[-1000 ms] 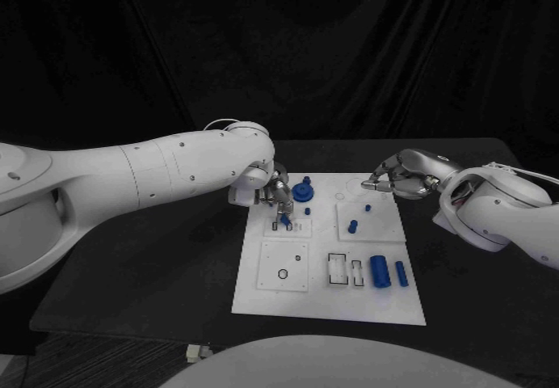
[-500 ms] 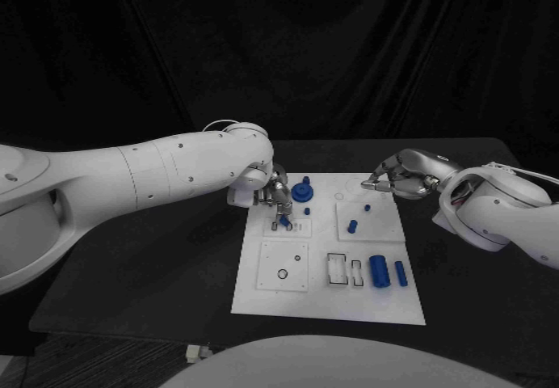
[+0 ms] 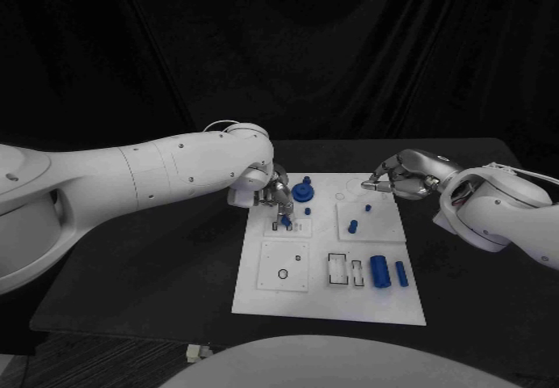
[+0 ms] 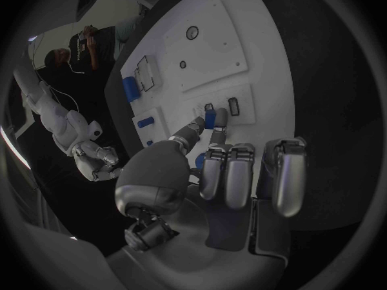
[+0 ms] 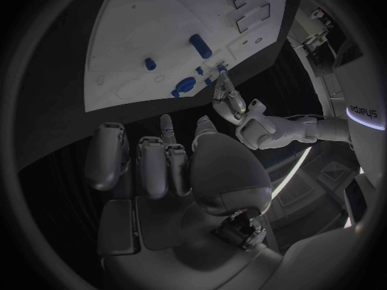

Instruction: Assemble the parts on the task board

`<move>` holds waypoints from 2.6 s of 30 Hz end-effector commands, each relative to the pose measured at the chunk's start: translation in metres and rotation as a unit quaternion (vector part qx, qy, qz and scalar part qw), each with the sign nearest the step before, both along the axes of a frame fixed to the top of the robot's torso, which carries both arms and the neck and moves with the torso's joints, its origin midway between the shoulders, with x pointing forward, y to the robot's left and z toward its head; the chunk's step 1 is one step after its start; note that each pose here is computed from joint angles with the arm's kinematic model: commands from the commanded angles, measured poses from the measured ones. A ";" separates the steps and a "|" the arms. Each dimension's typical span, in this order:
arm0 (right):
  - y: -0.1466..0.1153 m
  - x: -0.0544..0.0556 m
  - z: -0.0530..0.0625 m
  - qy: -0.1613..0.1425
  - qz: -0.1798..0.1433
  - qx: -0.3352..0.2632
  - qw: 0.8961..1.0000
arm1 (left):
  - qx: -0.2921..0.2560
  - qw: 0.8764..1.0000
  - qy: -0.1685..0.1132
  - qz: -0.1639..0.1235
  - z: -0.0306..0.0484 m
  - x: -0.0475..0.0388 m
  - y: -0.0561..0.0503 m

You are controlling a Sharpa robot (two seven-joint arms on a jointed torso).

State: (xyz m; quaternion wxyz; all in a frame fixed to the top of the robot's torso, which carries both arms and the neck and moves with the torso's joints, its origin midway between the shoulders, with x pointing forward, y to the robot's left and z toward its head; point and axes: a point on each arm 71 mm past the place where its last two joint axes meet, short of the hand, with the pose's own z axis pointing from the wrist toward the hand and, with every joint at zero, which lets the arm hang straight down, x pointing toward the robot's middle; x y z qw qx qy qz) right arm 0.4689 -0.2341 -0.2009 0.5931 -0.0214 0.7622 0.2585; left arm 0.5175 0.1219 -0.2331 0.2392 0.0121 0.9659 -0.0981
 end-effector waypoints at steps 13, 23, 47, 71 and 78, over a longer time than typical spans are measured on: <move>-0.001 -0.001 -0.002 0.003 -0.006 -0.003 1.000 | -0.006 1.000 0.005 -0.007 -0.0020 -0.0025 -0.004; -0.001 0.000 -0.002 0.005 -0.007 -0.004 1.000 | -0.005 1.000 0.007 -0.009 -0.0023 -0.0035 -0.004; -0.001 -0.001 -0.003 0.006 -0.007 -0.004 1.000 | -0.004 1.000 0.010 -0.012 -0.0029 -0.0054 -0.004; 0.000 -0.001 -0.005 0.009 -0.006 -0.005 1.000 | -0.005 1.000 0.015 -0.013 -0.0078 -0.0083 -0.004; 0.000 -0.001 -0.005 0.010 -0.006 -0.005 1.000 | -0.004 1.000 0.017 -0.013 -0.0093 -0.0082 -0.004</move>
